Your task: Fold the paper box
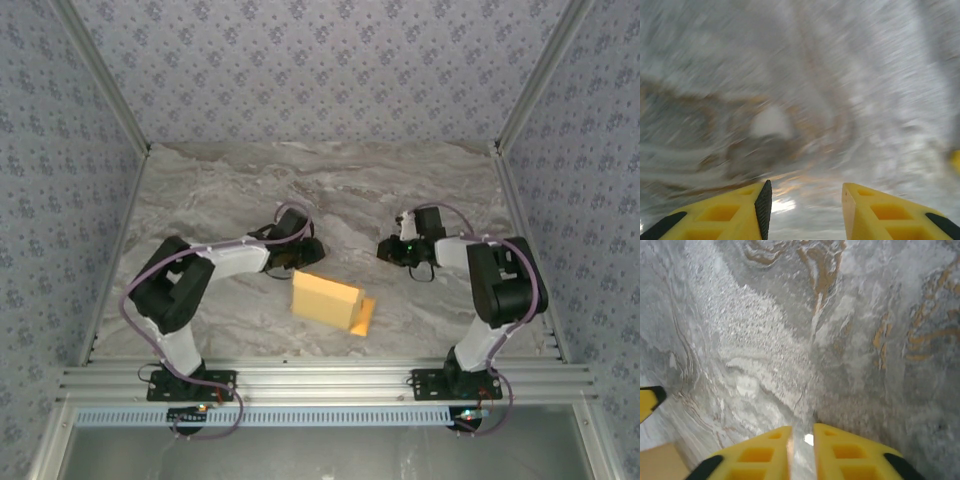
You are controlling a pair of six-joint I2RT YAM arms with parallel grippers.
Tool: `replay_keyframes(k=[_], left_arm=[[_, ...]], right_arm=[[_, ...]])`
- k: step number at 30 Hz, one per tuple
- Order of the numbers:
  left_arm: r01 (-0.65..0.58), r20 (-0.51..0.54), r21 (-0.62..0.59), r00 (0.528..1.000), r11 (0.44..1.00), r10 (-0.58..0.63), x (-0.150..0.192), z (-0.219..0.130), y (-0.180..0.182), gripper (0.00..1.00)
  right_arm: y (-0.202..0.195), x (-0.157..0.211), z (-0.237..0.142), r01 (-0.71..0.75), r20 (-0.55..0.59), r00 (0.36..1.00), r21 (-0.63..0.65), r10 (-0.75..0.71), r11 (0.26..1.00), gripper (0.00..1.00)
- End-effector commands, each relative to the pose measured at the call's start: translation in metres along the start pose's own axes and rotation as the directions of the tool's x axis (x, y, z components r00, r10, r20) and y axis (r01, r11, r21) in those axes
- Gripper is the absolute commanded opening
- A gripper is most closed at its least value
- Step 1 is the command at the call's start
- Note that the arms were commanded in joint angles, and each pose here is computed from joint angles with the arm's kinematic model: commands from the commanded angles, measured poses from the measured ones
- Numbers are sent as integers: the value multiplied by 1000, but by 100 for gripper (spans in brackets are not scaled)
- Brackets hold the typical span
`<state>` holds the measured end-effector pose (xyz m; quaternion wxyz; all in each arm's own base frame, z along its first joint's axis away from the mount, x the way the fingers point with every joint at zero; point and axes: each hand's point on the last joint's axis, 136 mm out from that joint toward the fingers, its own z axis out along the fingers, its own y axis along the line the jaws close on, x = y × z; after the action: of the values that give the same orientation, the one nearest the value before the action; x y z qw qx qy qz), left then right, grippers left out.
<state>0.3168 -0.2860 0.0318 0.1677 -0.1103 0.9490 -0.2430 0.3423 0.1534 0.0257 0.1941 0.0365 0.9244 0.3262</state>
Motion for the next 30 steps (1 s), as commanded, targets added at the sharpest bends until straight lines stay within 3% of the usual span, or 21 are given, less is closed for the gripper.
replay_keyframes(k=[1,3,10,12,15,19,24,26,30], left_arm=[[-13,-32,-46,999,999,11,11,-3,12,42],[-27,-20,-40,999,999,26,7,-6,11,44],[-32,11,44,999,999,32,-42,-25,-8,59],[-54,28,87,998,995,51,-59,-38,-22,62],[-128,66,128,990,983,121,-76,-62,-39,68],[-160,65,121,986,980,153,-86,-86,-38,72],[-133,13,134,991,982,132,-78,-102,-23,73],[-158,-32,143,986,977,165,-63,-106,-21,74],[-238,-114,158,960,958,257,-23,-112,-17,73]], right_arm=[[11,-20,-18,-65,156,986,6,63,998,24],[9,-22,-31,-79,177,982,33,72,996,30],[9,-19,-71,-48,108,994,166,30,985,32],[15,-6,-82,-42,89,996,186,26,982,39],[22,17,-91,-64,39,998,177,58,982,41],[39,60,-85,-33,-129,990,183,57,983,43],[43,101,-78,26,-228,973,292,43,956,44],[48,111,-76,36,-247,968,306,43,951,44],[62,124,-75,1,-242,968,272,67,962,53]])
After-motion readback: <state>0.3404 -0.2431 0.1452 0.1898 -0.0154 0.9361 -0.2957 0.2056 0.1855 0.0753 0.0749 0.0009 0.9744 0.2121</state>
